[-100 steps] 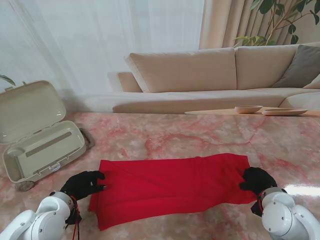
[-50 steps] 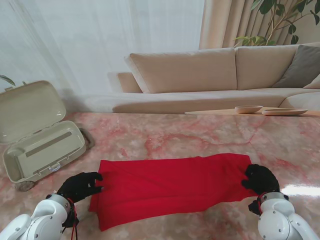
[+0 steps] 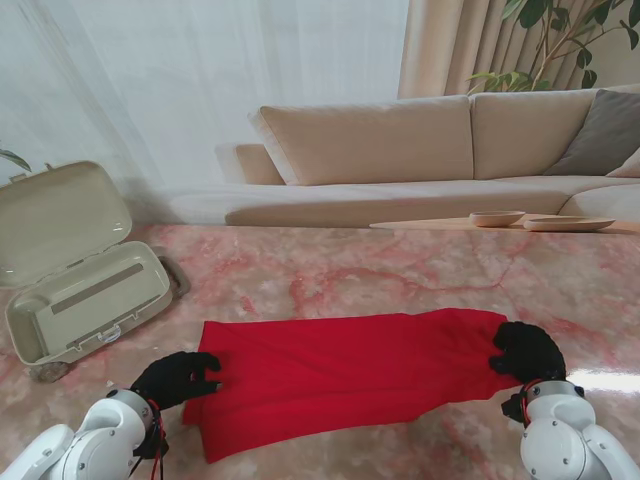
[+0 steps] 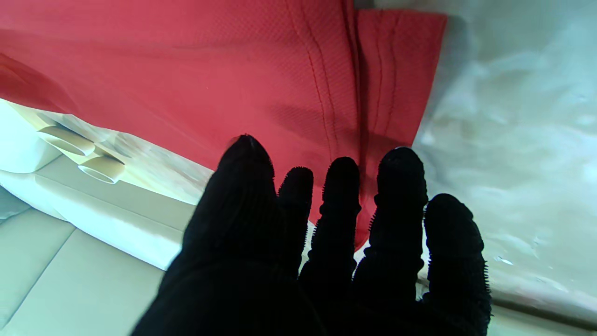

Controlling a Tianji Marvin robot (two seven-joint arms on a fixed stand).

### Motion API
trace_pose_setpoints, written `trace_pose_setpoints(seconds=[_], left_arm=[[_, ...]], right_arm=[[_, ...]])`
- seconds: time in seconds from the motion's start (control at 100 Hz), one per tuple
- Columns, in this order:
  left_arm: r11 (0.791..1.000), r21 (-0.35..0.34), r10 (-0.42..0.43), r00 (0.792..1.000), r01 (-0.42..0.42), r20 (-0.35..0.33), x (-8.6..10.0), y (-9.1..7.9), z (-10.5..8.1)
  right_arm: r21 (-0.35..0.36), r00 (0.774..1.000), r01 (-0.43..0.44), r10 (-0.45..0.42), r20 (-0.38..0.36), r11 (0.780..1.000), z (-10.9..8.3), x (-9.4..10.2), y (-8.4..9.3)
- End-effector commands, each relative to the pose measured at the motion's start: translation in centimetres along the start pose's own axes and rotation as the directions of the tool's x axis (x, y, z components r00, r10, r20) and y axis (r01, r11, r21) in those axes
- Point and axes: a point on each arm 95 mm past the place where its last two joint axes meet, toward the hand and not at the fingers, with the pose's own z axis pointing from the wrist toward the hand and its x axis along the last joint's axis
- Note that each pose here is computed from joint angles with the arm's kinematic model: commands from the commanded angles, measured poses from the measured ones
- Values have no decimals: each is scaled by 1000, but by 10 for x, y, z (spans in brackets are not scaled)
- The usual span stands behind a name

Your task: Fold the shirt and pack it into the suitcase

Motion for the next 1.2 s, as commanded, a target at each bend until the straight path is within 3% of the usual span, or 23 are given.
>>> trace_pose_setpoints(seconds=[0.0, 0.31, 0.74, 1.0, 1.19], left_arm=[[1000, -28, -8, 1000, 7, -13, 1, 6, 4], [996, -88, -37, 997, 31, -68, 10, 13, 25], [992, -116, -67, 992, 54, -110, 20, 12, 48], [989, -123, -99, 986, 83, -133, 28, 11, 65], [986, -127, -128, 982, 110, -143, 34, 12, 75]], right_arm=[[-8, 1000, -4, 4, -1, 1000, 0, 0, 2], [-98, 998, -41, 37, -43, 994, 8, 11, 23], [-178, 990, -53, 29, -135, 983, 10, 28, 57], [-195, 969, -77, 28, -245, 978, 6, 55, 80], [-181, 943, -103, 38, -331, 978, 0, 81, 85]])
